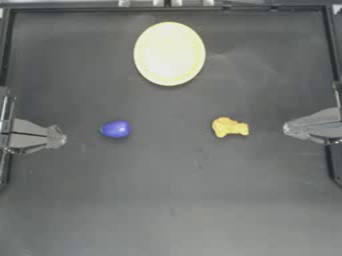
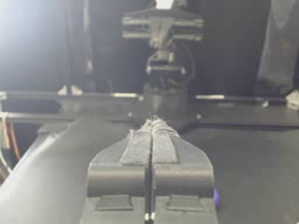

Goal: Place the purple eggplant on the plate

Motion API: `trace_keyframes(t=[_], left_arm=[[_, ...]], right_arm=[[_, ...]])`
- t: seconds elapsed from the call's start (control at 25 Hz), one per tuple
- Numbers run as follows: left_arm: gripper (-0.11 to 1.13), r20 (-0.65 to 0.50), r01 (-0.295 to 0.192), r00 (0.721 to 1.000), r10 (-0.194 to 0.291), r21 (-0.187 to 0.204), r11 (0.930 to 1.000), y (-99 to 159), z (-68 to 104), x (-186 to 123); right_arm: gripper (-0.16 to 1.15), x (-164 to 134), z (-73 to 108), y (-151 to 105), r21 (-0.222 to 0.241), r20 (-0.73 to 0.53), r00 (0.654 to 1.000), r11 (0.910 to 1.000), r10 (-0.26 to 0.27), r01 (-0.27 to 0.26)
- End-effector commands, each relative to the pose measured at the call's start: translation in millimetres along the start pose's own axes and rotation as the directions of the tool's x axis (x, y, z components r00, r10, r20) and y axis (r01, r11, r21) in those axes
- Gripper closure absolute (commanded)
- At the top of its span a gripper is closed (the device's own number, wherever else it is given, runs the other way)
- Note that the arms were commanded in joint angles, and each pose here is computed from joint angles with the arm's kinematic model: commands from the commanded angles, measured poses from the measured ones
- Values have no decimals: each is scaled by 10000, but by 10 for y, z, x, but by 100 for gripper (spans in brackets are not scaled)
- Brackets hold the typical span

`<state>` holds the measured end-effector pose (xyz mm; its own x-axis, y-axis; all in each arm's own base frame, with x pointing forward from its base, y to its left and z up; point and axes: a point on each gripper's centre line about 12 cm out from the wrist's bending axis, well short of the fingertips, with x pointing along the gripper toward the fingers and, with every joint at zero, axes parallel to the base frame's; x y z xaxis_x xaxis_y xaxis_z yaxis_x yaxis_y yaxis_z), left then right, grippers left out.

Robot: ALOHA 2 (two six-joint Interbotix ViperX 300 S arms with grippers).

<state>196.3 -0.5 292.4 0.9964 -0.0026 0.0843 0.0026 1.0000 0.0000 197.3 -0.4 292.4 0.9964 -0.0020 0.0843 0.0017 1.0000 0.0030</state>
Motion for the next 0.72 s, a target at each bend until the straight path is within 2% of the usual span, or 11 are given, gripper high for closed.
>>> trace_keyframes(t=[0.04,0.12,0.32,0.4,0.44,0.56,0.6,0.64,0.72], left_arm=[[101,123,-101,9999,100,24,9999,19,49,-6],[97,-92,-119,9999,119,-5,9999,22,18,-13],[89,-337,-209,9992,209,18,9998,40,1,-8],[72,-398,-280,9988,282,55,9996,55,-15,-11],[58,-444,-295,9986,297,56,9995,58,-21,-12],[6,-751,-304,9967,308,72,9995,60,-55,-8],[-5,-858,-317,9958,323,89,9995,63,-60,-4],[-9,-980,-342,9946,351,106,9994,69,-67,-1],[1,-1375,-500,9891,518,165,9986,103,-83,1]], right_arm=[[101,10,-3,2,-74,-15,10000,10000,18,-18],[97,6,-25,2,-74,-92,10000,10000,18,-18],[77,3,-38,1,-180,-123,9999,9998,16,-18],[64,0,-41,2,-239,-123,9999,9997,29,-32],[56,-2,-49,8,-326,-154,9999,9994,71,-76],[26,-3,-54,16,-514,-157,9998,9986,139,-147],[16,-5,-62,14,-529,-188,9997,9985,127,-137],[7,-3,-54,17,-528,-157,9998,9985,143,-152],[-6,-3,-55,16,-468,-172,9998,9988,134,-142]])
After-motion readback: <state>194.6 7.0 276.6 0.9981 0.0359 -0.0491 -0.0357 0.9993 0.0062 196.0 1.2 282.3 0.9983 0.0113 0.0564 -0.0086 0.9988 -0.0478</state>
